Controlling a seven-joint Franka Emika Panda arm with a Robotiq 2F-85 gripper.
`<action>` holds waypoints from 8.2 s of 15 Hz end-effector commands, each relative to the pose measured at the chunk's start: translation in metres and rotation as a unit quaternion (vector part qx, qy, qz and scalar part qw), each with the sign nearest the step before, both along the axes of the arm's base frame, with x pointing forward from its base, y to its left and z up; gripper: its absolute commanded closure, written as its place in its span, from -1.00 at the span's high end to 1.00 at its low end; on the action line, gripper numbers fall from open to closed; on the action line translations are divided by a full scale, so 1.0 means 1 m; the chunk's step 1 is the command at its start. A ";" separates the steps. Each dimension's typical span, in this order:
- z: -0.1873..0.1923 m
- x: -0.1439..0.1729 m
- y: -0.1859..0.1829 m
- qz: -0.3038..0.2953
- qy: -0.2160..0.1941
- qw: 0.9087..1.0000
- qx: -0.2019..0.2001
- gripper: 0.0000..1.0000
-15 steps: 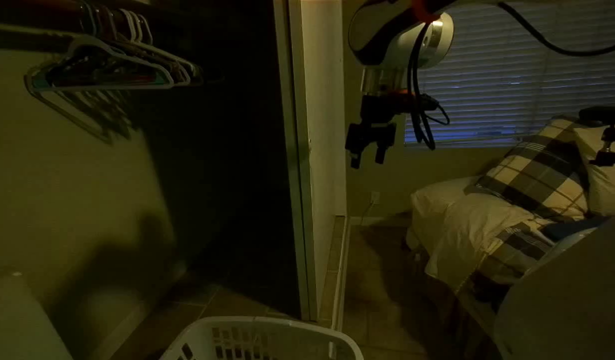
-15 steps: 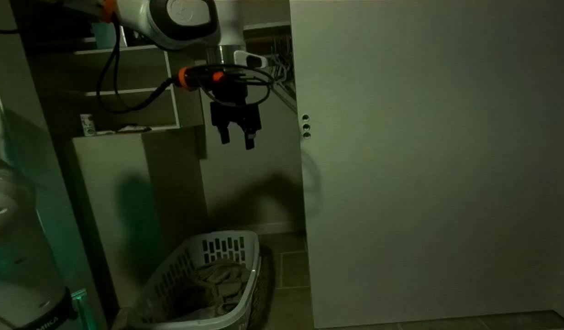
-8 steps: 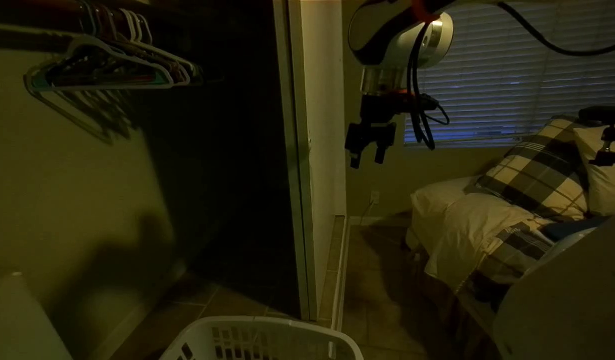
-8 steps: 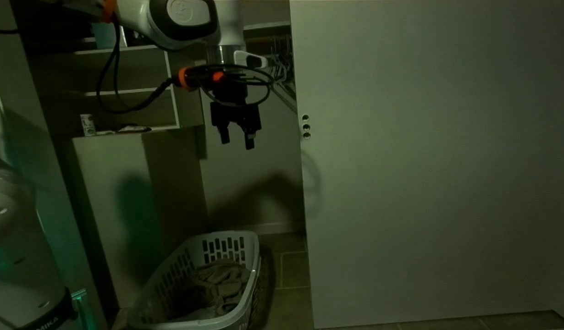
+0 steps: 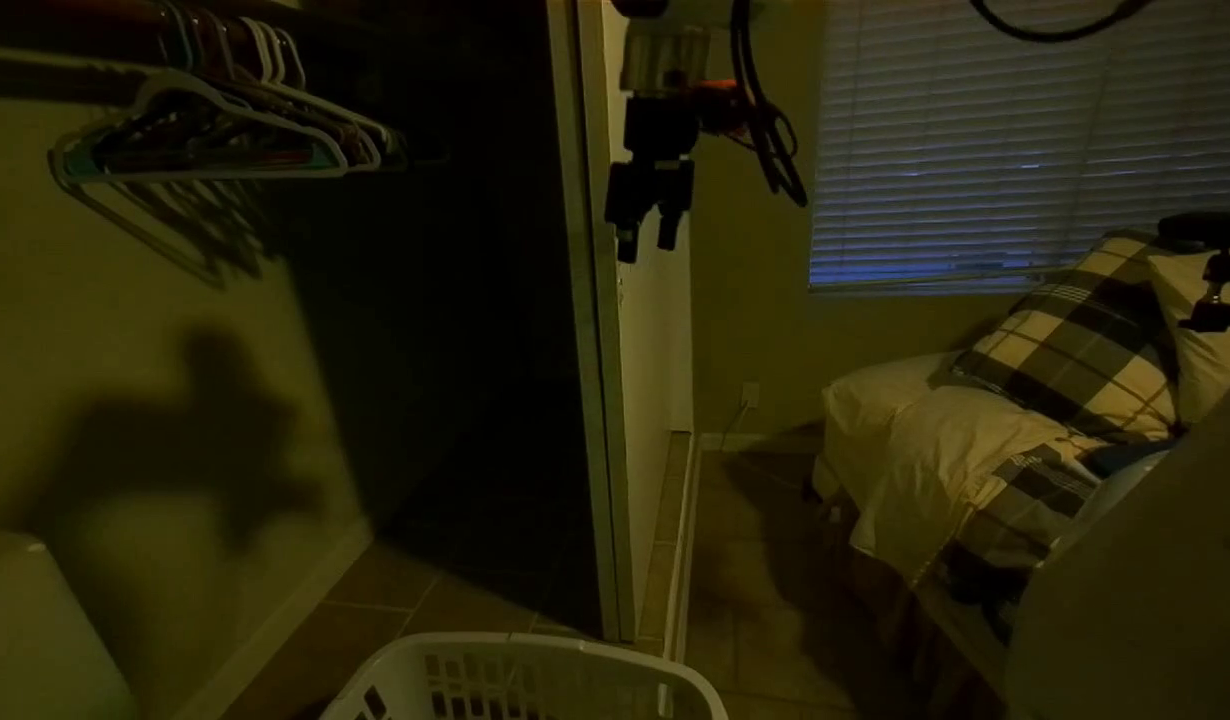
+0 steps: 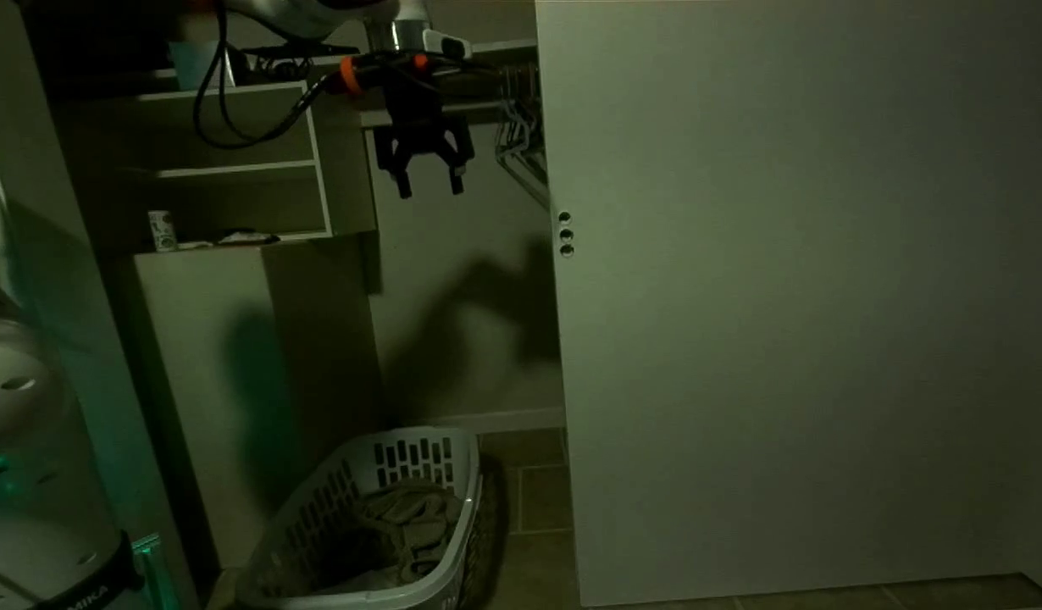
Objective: Move the thing on the shelf to the right
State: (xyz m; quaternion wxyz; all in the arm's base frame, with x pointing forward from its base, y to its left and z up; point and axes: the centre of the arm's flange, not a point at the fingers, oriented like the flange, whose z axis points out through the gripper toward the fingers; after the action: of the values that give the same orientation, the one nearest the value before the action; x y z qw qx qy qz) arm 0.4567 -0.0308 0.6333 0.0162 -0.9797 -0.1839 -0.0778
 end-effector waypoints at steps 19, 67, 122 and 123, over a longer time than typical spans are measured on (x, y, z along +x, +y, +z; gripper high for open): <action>-0.023 -0.119 0.242 0.326 0.064 0.942 0.043 1.00; -0.033 -0.122 0.524 0.488 -0.198 0.836 0.156 1.00; -0.070 0.004 0.570 0.103 -0.256 0.891 0.361 -1.00; -0.071 0.003 0.572 0.101 -0.255 0.891 0.362 -0.48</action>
State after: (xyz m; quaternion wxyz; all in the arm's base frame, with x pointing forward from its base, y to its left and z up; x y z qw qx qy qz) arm 0.4544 0.5236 0.5608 0.3139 -0.8311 -0.2536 -0.3825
